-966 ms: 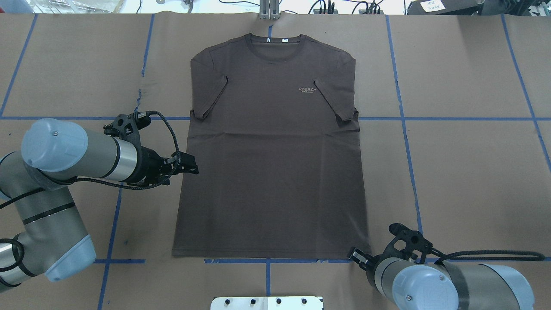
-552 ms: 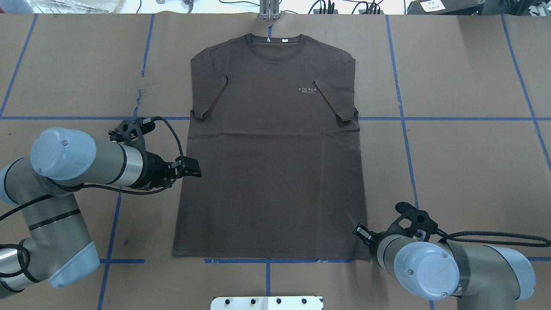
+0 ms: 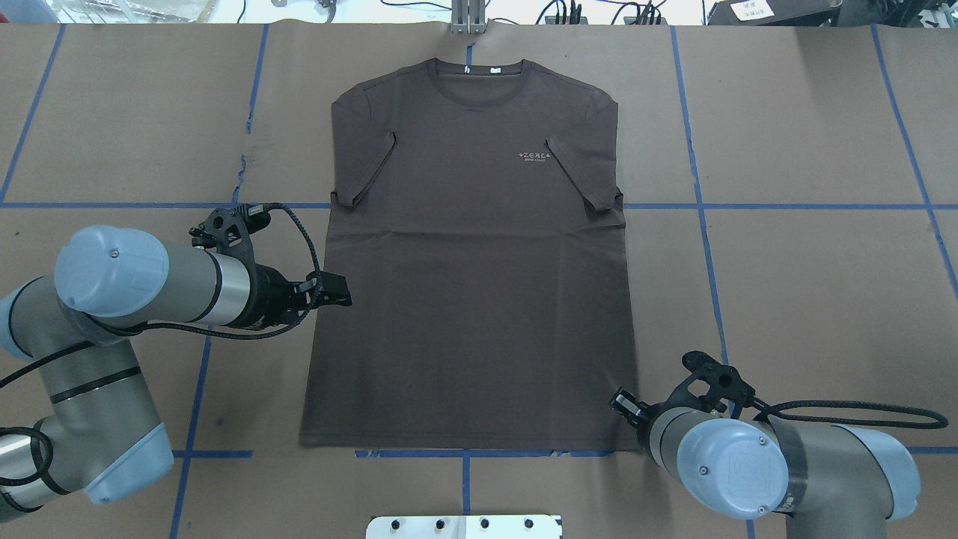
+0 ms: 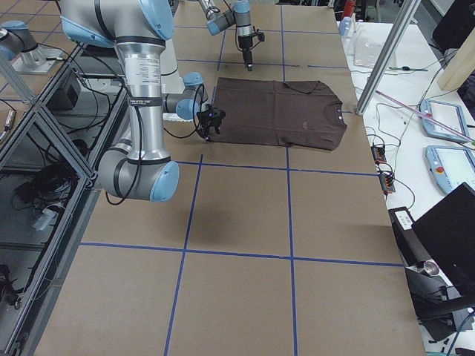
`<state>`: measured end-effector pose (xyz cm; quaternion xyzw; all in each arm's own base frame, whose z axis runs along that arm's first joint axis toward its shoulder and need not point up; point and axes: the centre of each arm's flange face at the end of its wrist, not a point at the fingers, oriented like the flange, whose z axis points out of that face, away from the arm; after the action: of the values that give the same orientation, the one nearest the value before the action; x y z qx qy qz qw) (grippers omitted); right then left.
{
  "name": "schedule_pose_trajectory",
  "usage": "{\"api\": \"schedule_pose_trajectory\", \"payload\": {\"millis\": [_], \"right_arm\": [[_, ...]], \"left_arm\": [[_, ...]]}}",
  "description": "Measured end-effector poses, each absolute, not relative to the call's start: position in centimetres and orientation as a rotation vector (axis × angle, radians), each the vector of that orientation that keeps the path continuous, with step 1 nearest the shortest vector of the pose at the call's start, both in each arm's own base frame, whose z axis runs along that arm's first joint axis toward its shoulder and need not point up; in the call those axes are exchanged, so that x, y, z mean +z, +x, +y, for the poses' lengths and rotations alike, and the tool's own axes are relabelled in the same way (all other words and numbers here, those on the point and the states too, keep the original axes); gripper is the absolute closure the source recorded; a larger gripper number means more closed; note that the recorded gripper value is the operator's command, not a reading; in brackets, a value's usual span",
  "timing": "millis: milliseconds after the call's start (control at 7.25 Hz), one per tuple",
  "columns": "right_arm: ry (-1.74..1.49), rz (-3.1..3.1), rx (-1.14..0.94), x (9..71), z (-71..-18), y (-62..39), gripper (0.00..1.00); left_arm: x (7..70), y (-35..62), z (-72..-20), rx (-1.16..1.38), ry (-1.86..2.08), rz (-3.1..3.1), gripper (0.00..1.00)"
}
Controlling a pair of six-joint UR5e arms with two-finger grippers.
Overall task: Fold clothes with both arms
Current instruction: 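Move both grippers down to the shirt's hem corners nearest the robot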
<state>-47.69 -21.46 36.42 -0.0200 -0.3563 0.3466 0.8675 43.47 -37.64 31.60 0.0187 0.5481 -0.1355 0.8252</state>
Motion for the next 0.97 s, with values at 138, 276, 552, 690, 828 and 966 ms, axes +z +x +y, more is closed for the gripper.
{"api": "schedule_pose_trajectory", "payload": {"millis": [138,276,552,690,828,966], "right_arm": [[-0.043,-0.735,0.717,36.8,-21.0,-48.1,0.37],[-0.045,-0.725,0.708,37.0,-20.6,-48.3,0.37],[-0.049,-0.717,0.696,37.0,-19.9,-48.6,0.64],[-0.051,-0.716,0.691,37.0,-19.6,-48.7,0.94],[-0.053,-0.715,0.687,37.0,-19.5,-48.8,1.0],[-0.056,-0.716,0.685,36.9,-19.3,-48.8,1.0]], "left_arm": [[31.5,43.5,-37.5,-0.296,0.036,1.167,0.08],[31.4,43.4,-37.5,-0.299,0.034,1.169,0.08],[31.4,43.5,-37.4,-0.3,0.033,1.169,0.08],[31.5,43.5,-37.4,-0.3,0.032,1.168,0.08],[31.5,43.6,-37.3,-0.299,0.031,1.168,0.08],[31.6,43.6,-37.3,-0.3,0.03,1.166,0.08]]}}
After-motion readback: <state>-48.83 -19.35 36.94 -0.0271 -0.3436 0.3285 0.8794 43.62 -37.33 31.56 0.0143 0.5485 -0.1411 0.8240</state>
